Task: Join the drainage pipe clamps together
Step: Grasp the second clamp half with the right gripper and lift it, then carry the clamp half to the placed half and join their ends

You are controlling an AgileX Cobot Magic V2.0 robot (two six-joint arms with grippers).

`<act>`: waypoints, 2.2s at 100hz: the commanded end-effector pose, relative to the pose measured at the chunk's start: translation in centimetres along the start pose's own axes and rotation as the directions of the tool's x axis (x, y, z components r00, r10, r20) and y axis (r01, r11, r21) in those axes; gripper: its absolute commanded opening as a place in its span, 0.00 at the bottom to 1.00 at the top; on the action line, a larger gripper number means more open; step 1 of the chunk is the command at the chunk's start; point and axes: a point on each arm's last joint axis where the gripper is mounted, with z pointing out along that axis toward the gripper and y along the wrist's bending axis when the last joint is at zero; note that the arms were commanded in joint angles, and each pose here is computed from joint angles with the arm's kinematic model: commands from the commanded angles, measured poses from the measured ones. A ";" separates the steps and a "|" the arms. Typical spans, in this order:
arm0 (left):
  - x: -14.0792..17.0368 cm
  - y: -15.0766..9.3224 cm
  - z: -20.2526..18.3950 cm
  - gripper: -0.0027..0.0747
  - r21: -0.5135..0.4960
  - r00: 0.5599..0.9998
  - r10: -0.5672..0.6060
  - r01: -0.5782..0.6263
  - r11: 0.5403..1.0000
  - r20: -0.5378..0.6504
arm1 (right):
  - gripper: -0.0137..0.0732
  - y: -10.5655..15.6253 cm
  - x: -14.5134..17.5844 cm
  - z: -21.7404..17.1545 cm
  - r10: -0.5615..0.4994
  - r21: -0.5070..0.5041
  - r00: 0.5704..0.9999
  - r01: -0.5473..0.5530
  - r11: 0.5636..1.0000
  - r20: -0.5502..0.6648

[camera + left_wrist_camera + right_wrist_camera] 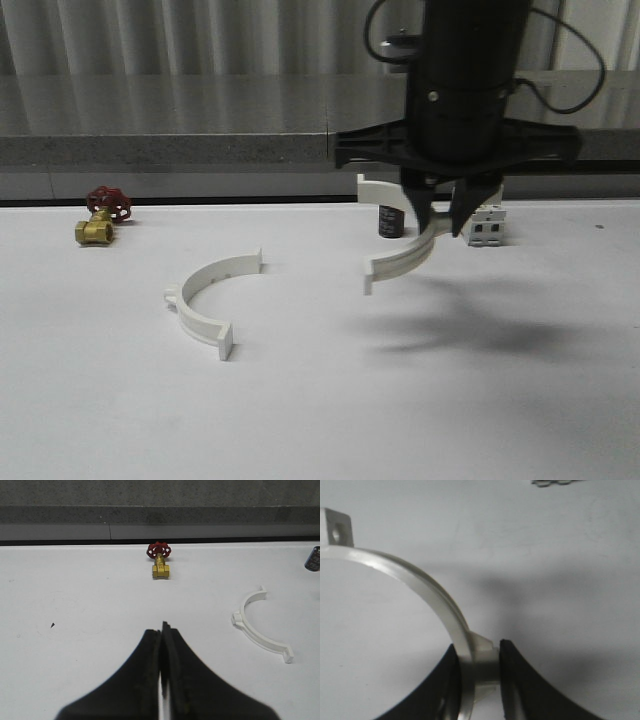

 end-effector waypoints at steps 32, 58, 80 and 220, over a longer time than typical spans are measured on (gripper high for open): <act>-1.5 -0.1 -0.4 0.01 0.005 0.996 -0.010 0.009 1.000 0.094 | 0.15 3.0 -1.1 -1.6 0.027 -0.124 0.997 -0.017 0.992 0.079; -1.5 -0.1 -0.4 0.01 0.005 0.996 -0.010 0.009 1.000 0.094 | 0.15 3.4 -0.6 -1.3 0.071 -0.153 0.997 -0.065 0.986 0.028; -1.5 -0.1 -0.4 0.01 0.005 0.996 -0.010 0.009 1.000 0.094 | 0.15 4.4 0.1 0.2 0.075 -0.174 0.997 -0.074 0.982 -0.002; -1.5 -0.1 -0.4 0.01 0.006 0.996 -0.011 0.011 1.000 0.094 | 0.15 7.7 1.0 3.4 0.088 -0.239 0.995 -0.096 0.966 -0.043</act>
